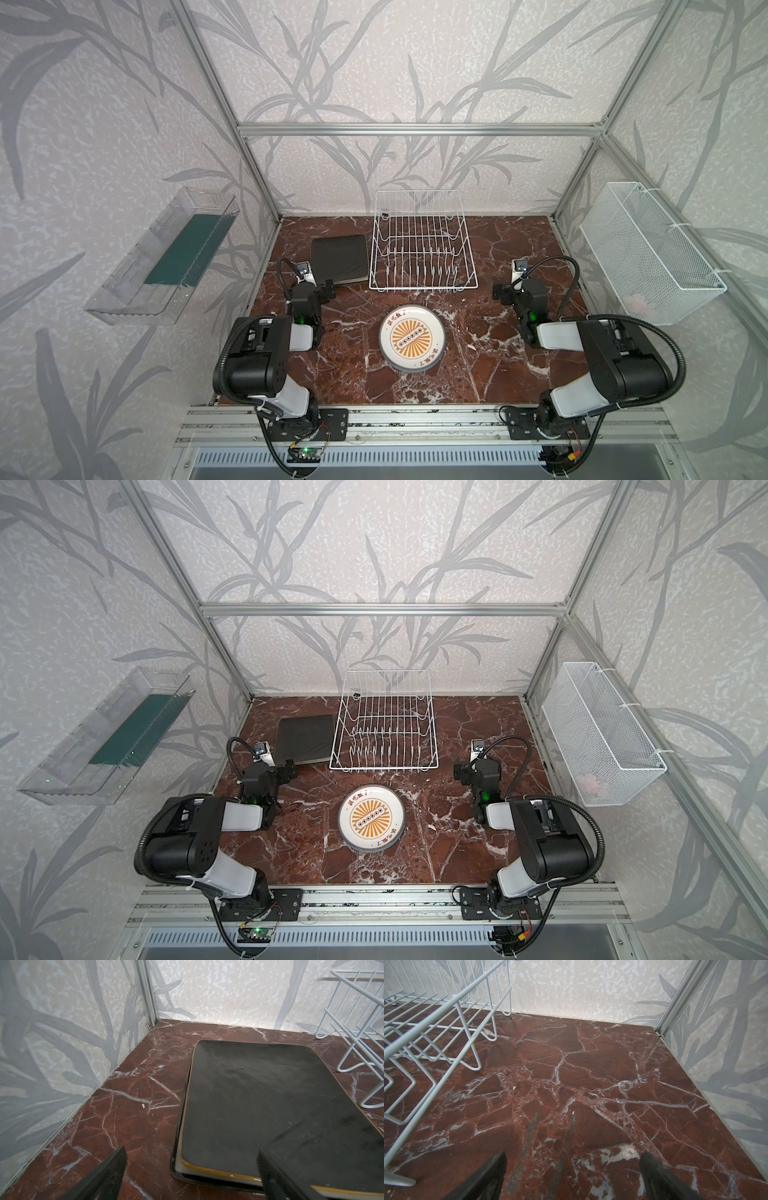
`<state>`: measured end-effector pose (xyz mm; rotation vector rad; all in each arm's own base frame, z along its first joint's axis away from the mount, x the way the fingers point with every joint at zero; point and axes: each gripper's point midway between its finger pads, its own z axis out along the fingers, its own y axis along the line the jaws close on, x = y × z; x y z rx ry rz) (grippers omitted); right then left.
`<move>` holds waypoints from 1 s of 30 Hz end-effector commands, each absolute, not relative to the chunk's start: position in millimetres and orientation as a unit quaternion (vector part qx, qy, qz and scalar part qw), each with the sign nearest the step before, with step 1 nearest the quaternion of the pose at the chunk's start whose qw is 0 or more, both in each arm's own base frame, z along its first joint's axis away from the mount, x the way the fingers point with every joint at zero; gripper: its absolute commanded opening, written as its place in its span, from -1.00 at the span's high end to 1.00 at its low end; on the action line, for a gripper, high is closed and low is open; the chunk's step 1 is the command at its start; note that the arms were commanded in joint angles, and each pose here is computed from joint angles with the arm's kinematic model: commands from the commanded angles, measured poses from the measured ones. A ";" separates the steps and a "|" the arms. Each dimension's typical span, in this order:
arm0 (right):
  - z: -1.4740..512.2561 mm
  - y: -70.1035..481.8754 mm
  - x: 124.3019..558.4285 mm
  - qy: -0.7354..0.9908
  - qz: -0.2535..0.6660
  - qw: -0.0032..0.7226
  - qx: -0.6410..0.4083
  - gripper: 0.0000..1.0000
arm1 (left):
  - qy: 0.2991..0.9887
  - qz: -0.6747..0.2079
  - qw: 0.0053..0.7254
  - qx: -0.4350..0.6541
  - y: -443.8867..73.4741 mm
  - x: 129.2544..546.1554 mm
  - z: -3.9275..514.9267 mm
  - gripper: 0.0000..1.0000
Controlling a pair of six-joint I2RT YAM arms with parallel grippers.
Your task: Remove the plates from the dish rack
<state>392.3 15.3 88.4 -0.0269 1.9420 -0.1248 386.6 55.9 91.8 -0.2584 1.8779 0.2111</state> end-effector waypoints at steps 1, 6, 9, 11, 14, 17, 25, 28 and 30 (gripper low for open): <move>92.2 12.0 393.7 0.820 -0.059 0.570 -0.002 -0.98 | 0.796 0.090 0.588 -0.110 55.7 390.1 96.8 -0.98; 92.5 12.0 394.1 0.819 -0.059 0.570 -0.002 -0.98 | 0.799 0.076 0.589 -0.096 49.1 392.0 96.3 -0.56; 92.5 12.0 394.1 0.819 -0.059 0.570 -0.003 -0.98 | 0.805 0.063 0.585 -0.078 43.1 395.3 95.3 1.00; 92.4 12.0 394.1 0.819 -0.059 0.570 -0.002 -0.98 | 0.806 0.063 0.583 -0.078 43.0 395.3 94.5 1.00; 92.7 12.0 394.1 0.819 -0.059 0.570 -0.002 -0.98 | 0.806 0.064 0.583 -0.078 43.5 395.0 94.3 -0.84; 92.5 12.0 394.0 0.819 -0.059 0.570 -0.002 -0.98 | 0.806 0.065 0.584 -0.078 43.7 395.0 94.8 -0.98; 92.3 12.1 394.0 0.820 -0.059 0.570 -0.003 -0.98 | 0.805 0.057 0.586 -0.069 39.2 394.6 95.5 -0.98; 93.0 12.1 394.1 0.819 -0.058 0.571 -0.002 -0.98 | 0.808 0.054 0.581 -0.077 41.0 396.2 94.3 -0.98; 92.6 12.0 394.1 0.819 -0.059 0.570 -0.002 -0.98 | 0.808 0.054 0.581 -0.077 40.9 397.2 94.7 -0.98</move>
